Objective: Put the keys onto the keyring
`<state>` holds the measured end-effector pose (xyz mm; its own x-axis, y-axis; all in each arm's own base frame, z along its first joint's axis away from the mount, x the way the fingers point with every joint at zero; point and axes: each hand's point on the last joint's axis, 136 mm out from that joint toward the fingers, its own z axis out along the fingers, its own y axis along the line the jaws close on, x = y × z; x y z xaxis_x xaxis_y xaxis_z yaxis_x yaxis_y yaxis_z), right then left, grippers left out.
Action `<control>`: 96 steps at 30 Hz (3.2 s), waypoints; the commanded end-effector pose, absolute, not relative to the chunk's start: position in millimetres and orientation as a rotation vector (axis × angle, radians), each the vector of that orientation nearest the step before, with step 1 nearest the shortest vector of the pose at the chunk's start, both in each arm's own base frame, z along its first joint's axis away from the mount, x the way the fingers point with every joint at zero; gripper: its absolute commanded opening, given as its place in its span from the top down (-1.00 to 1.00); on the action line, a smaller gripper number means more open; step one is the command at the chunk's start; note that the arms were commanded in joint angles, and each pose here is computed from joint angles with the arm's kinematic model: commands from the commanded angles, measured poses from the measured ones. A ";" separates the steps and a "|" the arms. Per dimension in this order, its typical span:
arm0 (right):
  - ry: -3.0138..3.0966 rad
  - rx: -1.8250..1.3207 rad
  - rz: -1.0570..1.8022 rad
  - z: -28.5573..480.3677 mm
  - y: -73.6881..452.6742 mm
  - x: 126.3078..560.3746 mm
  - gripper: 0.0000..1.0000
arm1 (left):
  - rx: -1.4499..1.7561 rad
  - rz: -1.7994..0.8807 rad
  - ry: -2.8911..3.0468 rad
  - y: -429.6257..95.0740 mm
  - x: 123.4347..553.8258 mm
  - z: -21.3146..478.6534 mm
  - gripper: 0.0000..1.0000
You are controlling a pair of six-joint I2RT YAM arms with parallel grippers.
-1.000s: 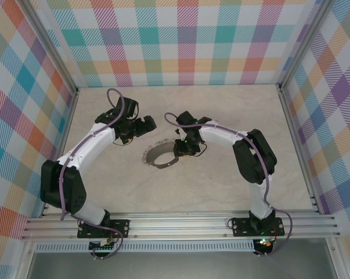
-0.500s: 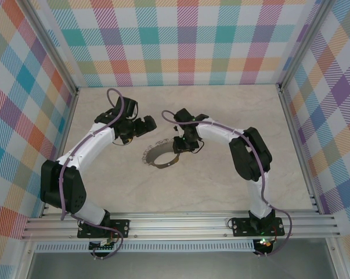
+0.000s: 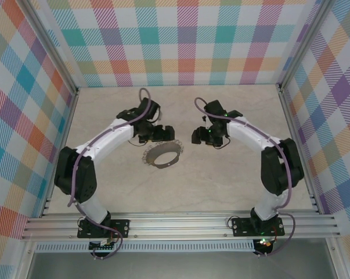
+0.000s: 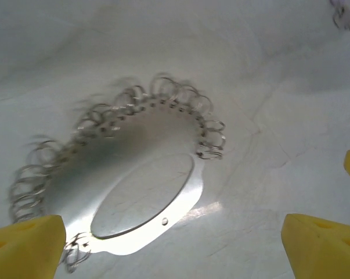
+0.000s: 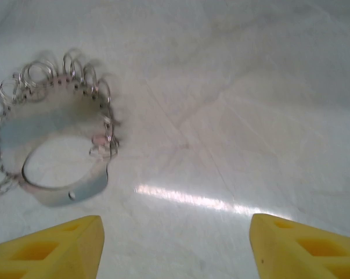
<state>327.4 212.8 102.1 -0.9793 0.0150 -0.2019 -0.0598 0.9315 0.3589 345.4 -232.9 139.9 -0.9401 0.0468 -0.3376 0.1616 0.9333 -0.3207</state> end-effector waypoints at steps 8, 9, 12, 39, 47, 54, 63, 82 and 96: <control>2.923 0.172 0.576 103.6 165.0 261.4 -0.99 | 0.471 -0.189 2.880 -271.9 333.7 104.0 -0.90; 2.916 0.183 0.572 104.3 161.6 258.2 -0.99 | 0.490 -0.163 2.882 -274.6 333.0 101.2 -0.90; 2.859 0.267 0.497 108.1 145.0 253.9 -0.99 | 0.535 -0.112 2.888 -281.4 333.8 94.4 -0.81; 2.765 0.466 0.660 76.8 131.4 216.0 -0.88 | 0.838 -0.184 2.845 -305.2 327.3 44.7 0.17; 2.755 0.460 0.655 81.6 136.7 232.2 -0.86 | 0.871 -0.191 2.827 -311.9 333.7 44.4 0.26; 2.751 0.451 0.657 85.0 139.7 239.5 -0.86 | 0.896 -0.170 2.825 -309.1 333.8 40.2 0.28; 2.769 0.434 0.650 81.9 141.4 242.4 -0.86 | 0.893 -0.166 2.821 -311.8 337.9 38.2 0.30; 2.786 0.396 0.658 81.0 143.7 246.7 -0.85 | 0.872 -0.147 2.847 -313.3 342.0 29.9 0.52; 2.740 0.323 0.684 124.4 153.4 272.3 -0.99 | 0.841 -0.179 2.756 -323.9 357.5 75.3 1.00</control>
